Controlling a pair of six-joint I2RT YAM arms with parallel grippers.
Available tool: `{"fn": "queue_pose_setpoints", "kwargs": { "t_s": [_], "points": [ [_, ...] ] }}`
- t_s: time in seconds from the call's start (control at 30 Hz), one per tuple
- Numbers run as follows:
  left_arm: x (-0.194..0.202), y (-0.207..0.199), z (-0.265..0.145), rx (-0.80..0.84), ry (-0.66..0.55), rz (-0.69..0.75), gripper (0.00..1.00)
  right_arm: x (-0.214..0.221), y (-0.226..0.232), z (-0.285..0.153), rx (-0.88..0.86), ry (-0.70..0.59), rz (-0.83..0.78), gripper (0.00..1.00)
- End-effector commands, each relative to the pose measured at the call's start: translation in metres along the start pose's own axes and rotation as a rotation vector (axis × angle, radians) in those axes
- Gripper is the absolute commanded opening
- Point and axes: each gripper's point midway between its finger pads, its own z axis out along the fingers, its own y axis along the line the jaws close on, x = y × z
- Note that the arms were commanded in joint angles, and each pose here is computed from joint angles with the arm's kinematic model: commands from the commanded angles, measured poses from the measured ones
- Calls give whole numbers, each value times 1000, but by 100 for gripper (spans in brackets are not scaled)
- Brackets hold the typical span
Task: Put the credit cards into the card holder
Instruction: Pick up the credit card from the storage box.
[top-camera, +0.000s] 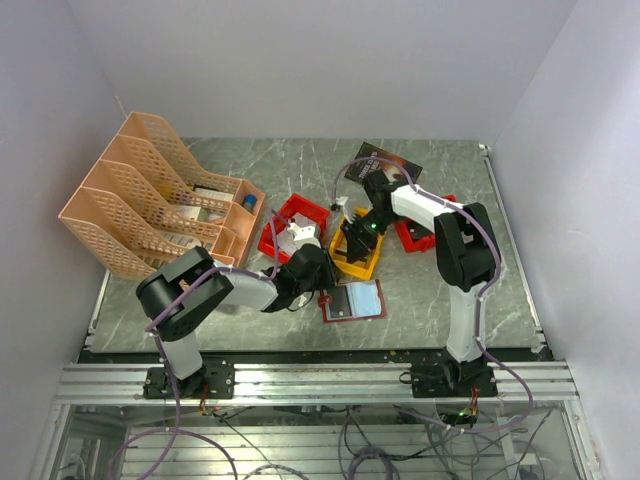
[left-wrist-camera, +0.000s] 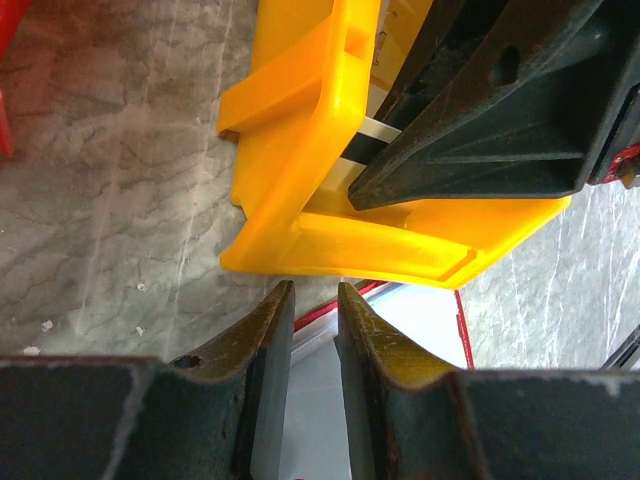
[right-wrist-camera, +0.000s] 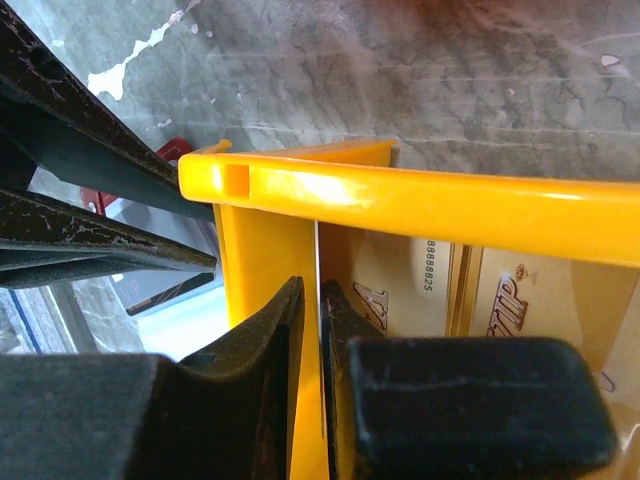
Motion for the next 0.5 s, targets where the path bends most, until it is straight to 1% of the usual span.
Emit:
{"fn": "queue_pose_setpoints", "kwargs": {
  "t_s": [0.0, 0.07, 0.1, 0.3, 0.47],
  "points": [
    [-17, -9, -3, 35, -57, 8, 35, 5, 1, 7, -21, 18, -8, 9],
    [-19, -11, -7, 46, -63, 14, 35, -2, 1, 4, -26, 0, -14, 1],
    [-20, -13, -11, 55, -69, 17, 35, -6, 1, 0, -25, -14, -19, 0],
    [-35, -17, -39, 85, -118, 26, 36, -40, -3, -37, 33, -117, -39, 0],
    [-41, -12, -63, 86, -138, 18, 36, -52, -2, -59, 43, -174, -25, 0]
  ]
}}
